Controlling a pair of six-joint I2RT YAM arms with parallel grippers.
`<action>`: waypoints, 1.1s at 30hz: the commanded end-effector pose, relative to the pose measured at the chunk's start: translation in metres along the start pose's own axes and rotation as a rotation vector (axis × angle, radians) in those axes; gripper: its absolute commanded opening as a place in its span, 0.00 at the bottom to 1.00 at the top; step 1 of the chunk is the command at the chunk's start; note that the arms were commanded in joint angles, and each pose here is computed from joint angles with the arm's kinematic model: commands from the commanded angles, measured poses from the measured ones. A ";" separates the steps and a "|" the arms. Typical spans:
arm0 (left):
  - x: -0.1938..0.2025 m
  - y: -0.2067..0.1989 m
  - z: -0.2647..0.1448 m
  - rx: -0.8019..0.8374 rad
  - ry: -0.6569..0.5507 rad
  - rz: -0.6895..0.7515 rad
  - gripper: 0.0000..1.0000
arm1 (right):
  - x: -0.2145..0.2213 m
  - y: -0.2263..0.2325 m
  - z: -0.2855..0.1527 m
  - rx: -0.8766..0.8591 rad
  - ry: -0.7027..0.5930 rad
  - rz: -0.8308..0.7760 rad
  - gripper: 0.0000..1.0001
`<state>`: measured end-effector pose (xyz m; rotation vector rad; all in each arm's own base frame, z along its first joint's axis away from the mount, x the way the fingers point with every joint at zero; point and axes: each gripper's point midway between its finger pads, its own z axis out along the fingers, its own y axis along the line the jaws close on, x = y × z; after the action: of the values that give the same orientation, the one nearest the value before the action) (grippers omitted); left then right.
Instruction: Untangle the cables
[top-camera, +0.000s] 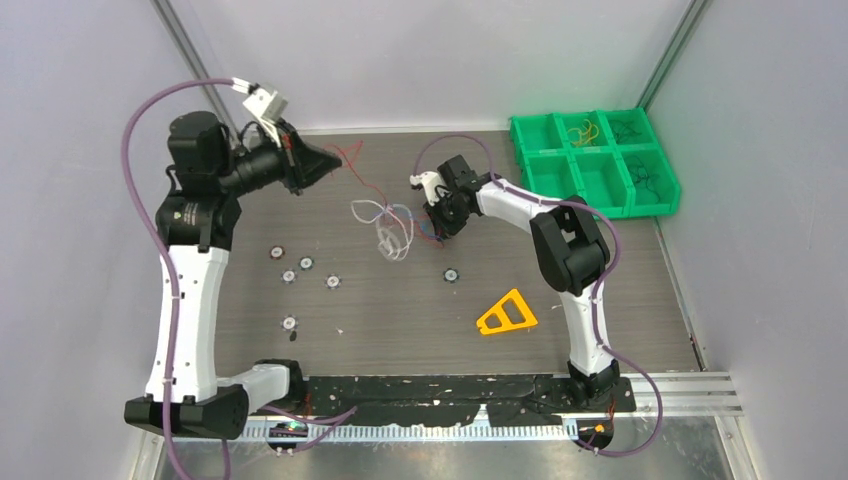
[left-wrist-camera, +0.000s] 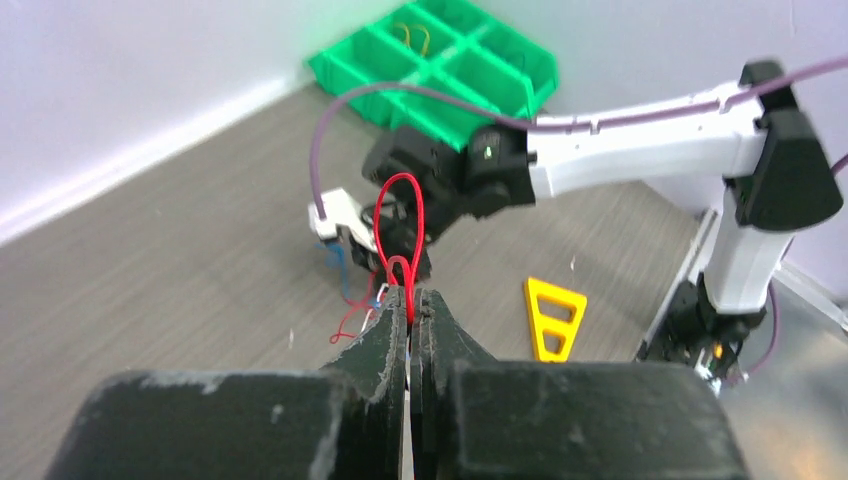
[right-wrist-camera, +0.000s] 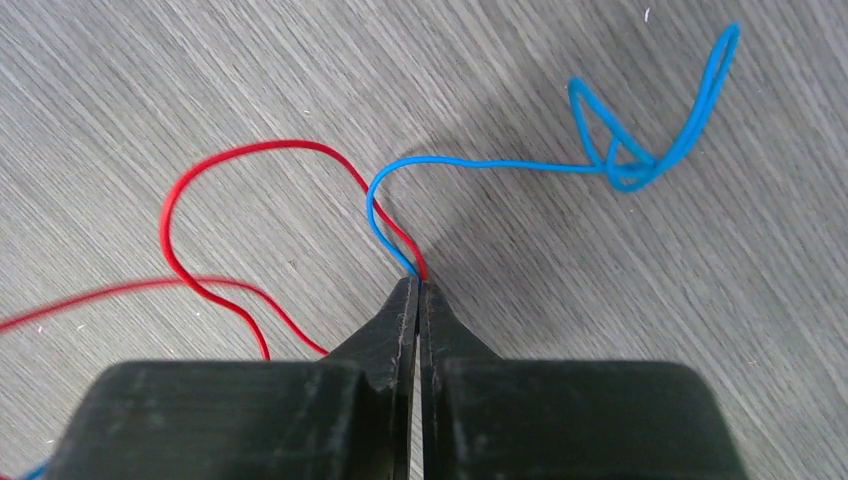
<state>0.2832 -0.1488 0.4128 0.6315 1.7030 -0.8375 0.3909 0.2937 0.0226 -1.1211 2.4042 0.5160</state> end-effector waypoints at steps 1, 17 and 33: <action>-0.073 -0.014 -0.016 -0.004 -0.189 0.033 0.00 | 0.000 -0.001 -0.009 0.025 -0.008 -0.043 0.05; -0.244 -0.053 -0.084 -0.159 -0.650 0.241 0.00 | 0.025 0.009 -0.006 0.004 0.044 -0.015 0.05; -0.317 -0.067 -0.149 -0.331 -0.954 0.375 0.00 | 0.025 0.022 -0.011 -0.057 0.054 -0.015 0.11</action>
<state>0.2717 -0.0735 0.7214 0.2108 0.9561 -0.4670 0.3802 0.2952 0.0215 -1.1427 2.3728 0.5308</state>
